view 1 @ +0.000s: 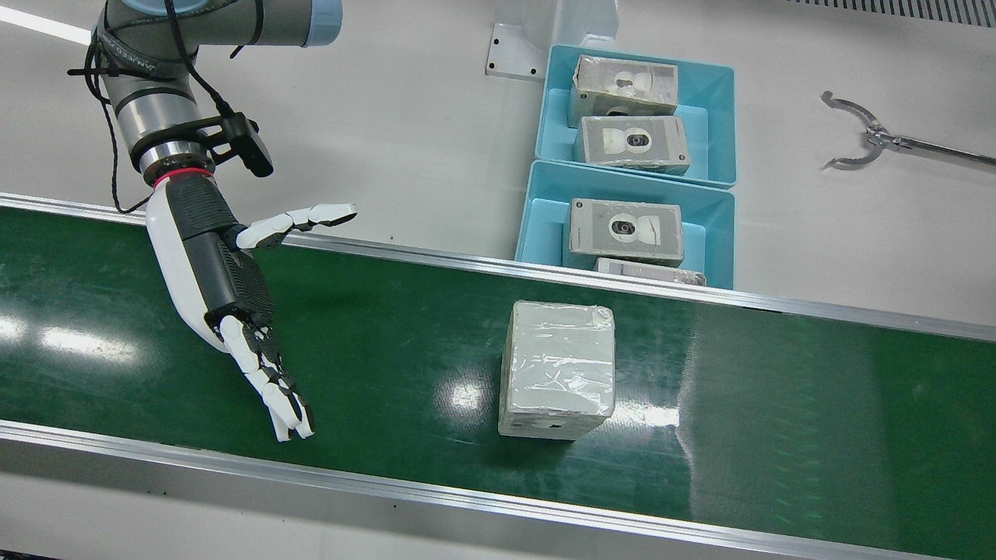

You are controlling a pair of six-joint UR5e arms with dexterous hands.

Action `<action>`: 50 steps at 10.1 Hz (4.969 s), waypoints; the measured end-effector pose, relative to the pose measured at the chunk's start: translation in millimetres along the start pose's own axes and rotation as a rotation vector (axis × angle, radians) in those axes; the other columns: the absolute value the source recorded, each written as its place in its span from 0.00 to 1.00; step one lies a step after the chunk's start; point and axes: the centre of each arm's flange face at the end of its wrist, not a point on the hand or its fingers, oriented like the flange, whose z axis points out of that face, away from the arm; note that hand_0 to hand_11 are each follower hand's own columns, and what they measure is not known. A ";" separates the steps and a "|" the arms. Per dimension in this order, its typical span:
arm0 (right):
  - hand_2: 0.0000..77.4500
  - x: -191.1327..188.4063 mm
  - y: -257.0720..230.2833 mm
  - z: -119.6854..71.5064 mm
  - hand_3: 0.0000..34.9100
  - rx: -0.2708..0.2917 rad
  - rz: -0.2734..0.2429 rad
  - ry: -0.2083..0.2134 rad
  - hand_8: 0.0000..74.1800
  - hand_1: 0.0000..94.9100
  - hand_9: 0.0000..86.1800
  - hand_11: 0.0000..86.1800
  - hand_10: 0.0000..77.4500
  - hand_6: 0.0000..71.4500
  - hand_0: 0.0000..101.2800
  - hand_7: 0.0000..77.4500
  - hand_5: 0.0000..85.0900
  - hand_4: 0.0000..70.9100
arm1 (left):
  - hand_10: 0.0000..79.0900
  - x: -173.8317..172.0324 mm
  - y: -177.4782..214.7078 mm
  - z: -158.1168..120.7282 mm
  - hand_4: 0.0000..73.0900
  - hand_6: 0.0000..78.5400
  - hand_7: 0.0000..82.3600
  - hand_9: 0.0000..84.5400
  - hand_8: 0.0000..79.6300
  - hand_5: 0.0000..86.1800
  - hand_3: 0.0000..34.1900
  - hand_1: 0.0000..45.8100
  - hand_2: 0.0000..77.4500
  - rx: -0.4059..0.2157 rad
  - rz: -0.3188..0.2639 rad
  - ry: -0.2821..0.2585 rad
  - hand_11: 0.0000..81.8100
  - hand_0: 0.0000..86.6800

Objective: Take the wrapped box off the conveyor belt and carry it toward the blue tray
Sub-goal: 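Wait with the open right hand as the white box travels closer, then close the right hand fingers around the white wrapped box on the belt, then lift the box off the belt and carry it over the blue tray, then open the right hand fingers to release the box onto the tray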

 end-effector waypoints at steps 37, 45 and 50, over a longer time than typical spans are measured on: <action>0.28 148.9 135.6 16.0 0.00 -0.218 0.179 -0.019 0.43 0.03 0.54 0.30 0.22 0.55 0.41 0.57 0.82 0.18 | 0.01 0.0 0.0 0.0 0.00 0.00 0.00 0.00 0.00 0.01 0.00 0.00 0.01 0.000 0.000 0.000 0.00 0.00; 0.32 234.6 209.6 -15.9 0.00 -0.300 0.225 0.032 0.08 0.02 0.18 0.13 0.08 0.55 0.46 0.58 0.78 0.19 | 0.01 0.0 0.0 0.0 0.00 0.00 0.00 0.00 0.00 0.01 0.00 0.00 0.01 0.000 0.000 0.000 0.00 0.00; 0.42 239.1 211.5 -17.4 0.50 -0.298 0.224 0.031 0.00 0.22 0.02 0.04 0.01 0.16 0.49 0.33 0.10 0.04 | 0.00 0.0 0.0 0.0 0.00 0.00 0.00 0.00 0.00 0.01 0.00 0.00 0.01 0.000 0.000 0.000 0.00 0.00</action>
